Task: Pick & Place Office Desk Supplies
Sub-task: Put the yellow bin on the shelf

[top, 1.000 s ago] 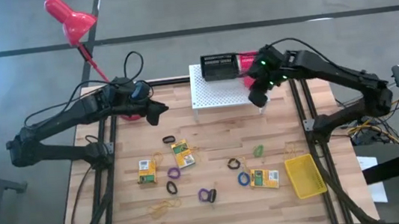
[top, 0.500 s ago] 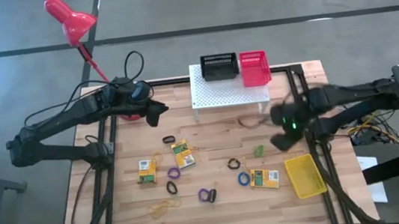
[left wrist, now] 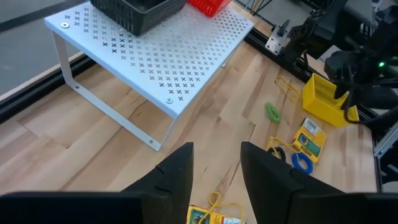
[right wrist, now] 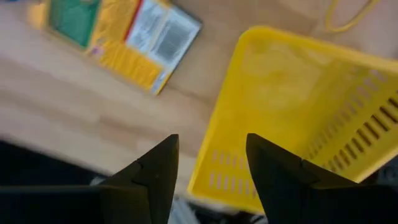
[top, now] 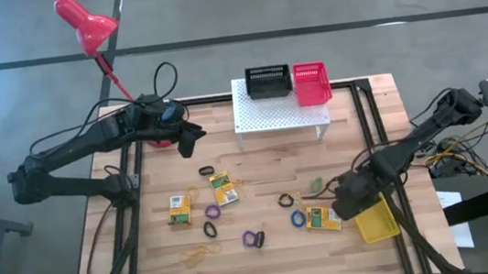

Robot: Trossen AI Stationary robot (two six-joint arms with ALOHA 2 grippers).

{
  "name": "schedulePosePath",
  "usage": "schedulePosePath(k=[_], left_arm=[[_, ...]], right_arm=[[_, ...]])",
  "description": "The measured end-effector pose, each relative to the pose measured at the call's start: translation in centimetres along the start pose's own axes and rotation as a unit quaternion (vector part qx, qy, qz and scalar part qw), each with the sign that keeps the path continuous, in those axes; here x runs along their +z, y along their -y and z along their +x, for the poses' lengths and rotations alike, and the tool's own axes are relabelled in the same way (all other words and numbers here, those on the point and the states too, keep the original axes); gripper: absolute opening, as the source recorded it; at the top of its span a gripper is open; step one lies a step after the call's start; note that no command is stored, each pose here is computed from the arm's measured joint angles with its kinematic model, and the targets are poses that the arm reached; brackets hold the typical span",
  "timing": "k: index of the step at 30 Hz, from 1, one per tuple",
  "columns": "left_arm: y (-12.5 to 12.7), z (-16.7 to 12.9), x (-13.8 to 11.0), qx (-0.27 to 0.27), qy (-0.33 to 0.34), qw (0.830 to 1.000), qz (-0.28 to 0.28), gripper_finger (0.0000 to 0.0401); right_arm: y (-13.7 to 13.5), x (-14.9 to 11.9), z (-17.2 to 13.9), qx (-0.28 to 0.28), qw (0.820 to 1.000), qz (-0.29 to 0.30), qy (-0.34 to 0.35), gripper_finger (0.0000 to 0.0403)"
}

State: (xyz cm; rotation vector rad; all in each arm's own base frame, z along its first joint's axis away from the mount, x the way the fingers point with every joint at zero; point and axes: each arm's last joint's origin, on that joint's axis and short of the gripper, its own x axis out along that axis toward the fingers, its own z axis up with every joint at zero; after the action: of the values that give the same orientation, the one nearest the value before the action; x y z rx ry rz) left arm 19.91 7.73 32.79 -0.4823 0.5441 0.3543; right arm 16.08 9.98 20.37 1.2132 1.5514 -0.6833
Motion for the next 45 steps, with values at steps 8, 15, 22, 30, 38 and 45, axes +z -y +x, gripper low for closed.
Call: schedulePosePath(k=[8,15,22,30,38,45], left_arm=[[0.0,0.0,0.0,-0.009,-0.003,1.000,0.000,0.0138],[0.1,0.0,-0.1,-0.021,-0.008,1.000,0.000,0.0138],[0.2,0.0,-0.1,-0.037,-0.015,0.999,0.000,0.0138],[0.2,0.0,-0.1,-0.042,-0.016,0.999,0.001,0.0138],[0.3,0.0,-0.2,-0.049,-0.019,0.998,0.015,0.0138],[0.3,0.0,-0.2,-0.053,-0.024,0.998,0.012,0.0138]], right_arm=[[-1.2,0.7,2.9,-0.071,0.997,-0.002,0.010,0.0150],[-2.1,1.0,4.4,-0.081,0.996,-0.018,0.008,0.0081],[-4.8,0.4,1.7,-0.022,0.998,-0.059,0.000,0.0014],[-10.4,1.3,-7.5,0.112,0.973,-0.194,0.063,0.0013],[-15.9,6.4,-15.8,0.131,0.910,-0.345,0.189,0.0013],[-19.9,12.0,-18.4,-0.015,0.863,-0.434,0.259,0.0013]])
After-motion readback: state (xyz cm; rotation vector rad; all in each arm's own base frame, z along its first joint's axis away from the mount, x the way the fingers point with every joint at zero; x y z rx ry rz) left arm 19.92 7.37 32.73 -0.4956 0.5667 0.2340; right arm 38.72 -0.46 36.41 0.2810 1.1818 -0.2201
